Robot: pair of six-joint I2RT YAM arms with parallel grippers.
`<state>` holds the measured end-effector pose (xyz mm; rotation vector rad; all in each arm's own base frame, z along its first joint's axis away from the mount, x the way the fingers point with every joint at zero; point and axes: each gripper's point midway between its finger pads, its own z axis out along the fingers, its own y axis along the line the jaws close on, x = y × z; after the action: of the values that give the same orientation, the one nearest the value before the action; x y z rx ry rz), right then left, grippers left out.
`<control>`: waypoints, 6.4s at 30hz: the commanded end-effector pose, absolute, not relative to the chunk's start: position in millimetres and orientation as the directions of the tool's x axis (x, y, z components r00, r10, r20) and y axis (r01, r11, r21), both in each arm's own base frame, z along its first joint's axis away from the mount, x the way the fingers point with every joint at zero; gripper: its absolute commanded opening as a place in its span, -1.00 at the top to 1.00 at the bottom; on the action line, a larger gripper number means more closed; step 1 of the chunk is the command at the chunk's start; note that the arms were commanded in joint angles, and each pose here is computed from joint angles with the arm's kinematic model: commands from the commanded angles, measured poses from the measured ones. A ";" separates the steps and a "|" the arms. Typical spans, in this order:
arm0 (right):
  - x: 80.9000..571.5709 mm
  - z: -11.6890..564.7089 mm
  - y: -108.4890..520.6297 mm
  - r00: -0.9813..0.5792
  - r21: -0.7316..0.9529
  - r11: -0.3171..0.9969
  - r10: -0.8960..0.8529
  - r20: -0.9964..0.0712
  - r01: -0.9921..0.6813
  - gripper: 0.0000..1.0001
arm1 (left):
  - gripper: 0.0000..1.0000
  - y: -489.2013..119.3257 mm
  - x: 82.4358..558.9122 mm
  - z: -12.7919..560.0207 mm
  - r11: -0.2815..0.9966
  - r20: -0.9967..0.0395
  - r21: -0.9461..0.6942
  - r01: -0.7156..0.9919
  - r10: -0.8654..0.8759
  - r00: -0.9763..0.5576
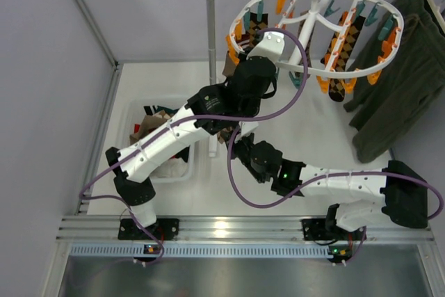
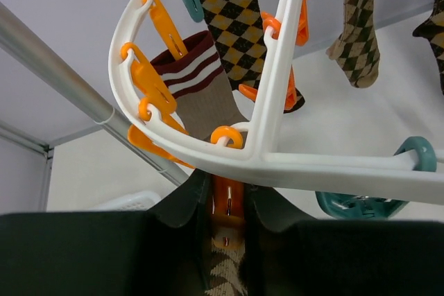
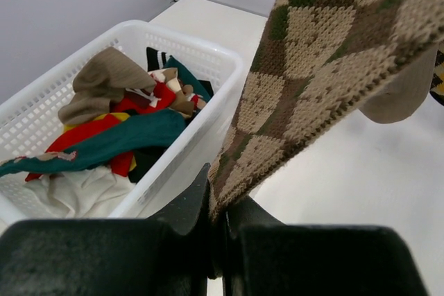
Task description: Remove the socks clipped to the hanger
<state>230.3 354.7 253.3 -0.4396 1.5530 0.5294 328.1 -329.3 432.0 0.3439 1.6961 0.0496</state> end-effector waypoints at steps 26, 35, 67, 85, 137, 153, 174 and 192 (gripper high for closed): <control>225.0 262.5 365.4 -0.009 -0.067 0.824 -0.088 -0.996 -0.563 1.00 | -0.66 -317.0 323.8 468.4 0.978 -0.991 0.104 0.183 0.118 -0.069; 227.7 256.7 397.3 -0.011 -0.158 0.827 -0.194 -0.981 -0.540 1.00 | -0.52 -296.1 320.2 474.9 0.979 -0.977 0.202 0.033 0.204 -0.057; 210.4 269.5 396.0 0.004 -0.093 0.786 -0.115 -0.993 -0.611 1.00 | 0.01 -292.0 341.7 448.9 0.962 -0.959 0.270 -0.036 0.266 -0.101; 201.6 255.1 379.2 -0.018 -0.071 0.794 -0.103 -0.994 -0.604 1.00 | 1.00 -295.9 350.7 449.8 0.968 -0.963 0.252 -0.004 0.250 -0.097; 262.6 230.1 566.2 -0.289 0.155 0.452 -0.244 -0.926 -0.878 0.08 | -0.97 -2.8 194.2 382.8 0.954 -0.990 -0.128 -0.273 -0.139 -0.020; 226.4 294.7 394.5 -0.250 0.181 0.610 -0.029 -0.968 -0.772 -0.99 | -0.97 -89.0 203.8 365.9 0.975 -0.966 -0.212 0.061 -0.200 -0.166; 142.0 320.1 198.0 -0.174 0.224 0.649 0.143 -0.974 -0.727 -0.99 | -0.97 -287.6 314.4 260.7 0.814 -0.983 -0.173 0.554 -0.106 -0.152; 117.0 335.4 206.5 -0.129 0.195 0.517 0.161 -0.978 -0.833 -0.99 | -0.43 -313.1 387.7 241.4 0.803 -0.989 -0.145 0.577 -0.132 -0.065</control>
<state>117.2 203.3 332.6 -0.5980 1.4729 0.9515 377.4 -301.8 184.0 0.3970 1.7184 -0.5330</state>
